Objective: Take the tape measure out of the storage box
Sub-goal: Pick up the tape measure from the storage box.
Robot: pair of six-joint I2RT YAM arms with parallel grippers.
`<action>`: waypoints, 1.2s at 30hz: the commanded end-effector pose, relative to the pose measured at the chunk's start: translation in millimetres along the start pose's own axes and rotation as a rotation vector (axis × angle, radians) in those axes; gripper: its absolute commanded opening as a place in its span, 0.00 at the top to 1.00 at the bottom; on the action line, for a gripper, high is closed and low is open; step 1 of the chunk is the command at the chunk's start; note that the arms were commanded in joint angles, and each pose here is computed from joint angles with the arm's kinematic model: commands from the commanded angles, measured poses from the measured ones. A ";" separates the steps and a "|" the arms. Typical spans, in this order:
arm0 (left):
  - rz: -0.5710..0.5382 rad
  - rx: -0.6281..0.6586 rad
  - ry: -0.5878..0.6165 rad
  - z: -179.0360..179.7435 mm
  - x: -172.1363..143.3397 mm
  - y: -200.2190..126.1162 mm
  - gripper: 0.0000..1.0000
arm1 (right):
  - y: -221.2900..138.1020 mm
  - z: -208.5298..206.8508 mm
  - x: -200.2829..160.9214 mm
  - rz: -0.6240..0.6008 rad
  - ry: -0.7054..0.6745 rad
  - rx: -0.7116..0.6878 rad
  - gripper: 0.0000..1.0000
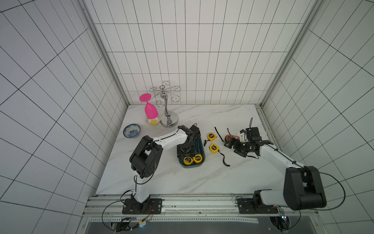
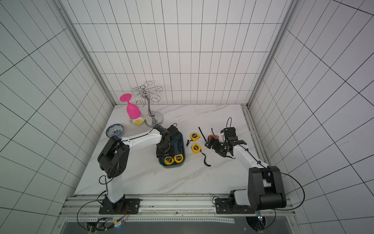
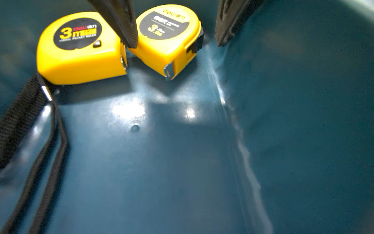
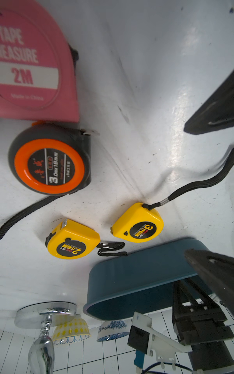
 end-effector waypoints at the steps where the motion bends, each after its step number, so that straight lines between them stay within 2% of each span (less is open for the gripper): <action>1: -0.023 0.013 0.039 -3.6 0.5 -7.0 0.34 | -5.0 3.3 5.9 -0.023 -0.006 0.019 0.07; 11: -0.044 0.150 0.275 -5.3 -12.8 -10.4 0.30 | -9.5 4.6 4.9 -0.032 -0.002 0.029 0.07; 18: -0.003 0.157 0.382 -10.7 -20.9 -2.5 0.30 | -10.3 5.2 5.6 -0.030 0.000 0.027 0.07; 21: 0.005 0.153 0.393 -12.9 -21.5 1.3 0.30 | -10.0 5.8 6.5 -0.029 0.001 0.027 0.07; 27: -0.054 0.236 0.373 -7.0 -10.2 5.2 0.31 | -9.6 5.9 7.4 -0.031 0.005 0.027 0.07; 36: -0.153 0.267 0.294 -2.1 23.6 0.7 0.32 | -8.1 5.5 7.8 -0.034 0.013 0.031 0.07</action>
Point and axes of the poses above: each gripper's point midway between its finger pads, its own y axis out along the fingers, its own z axis along the line the jaws close on, x = y × z, the point moved 6 cm from there along -y, back along the fingers, and after that the axes turned 9 degrees about y, right-handed, at the moved point
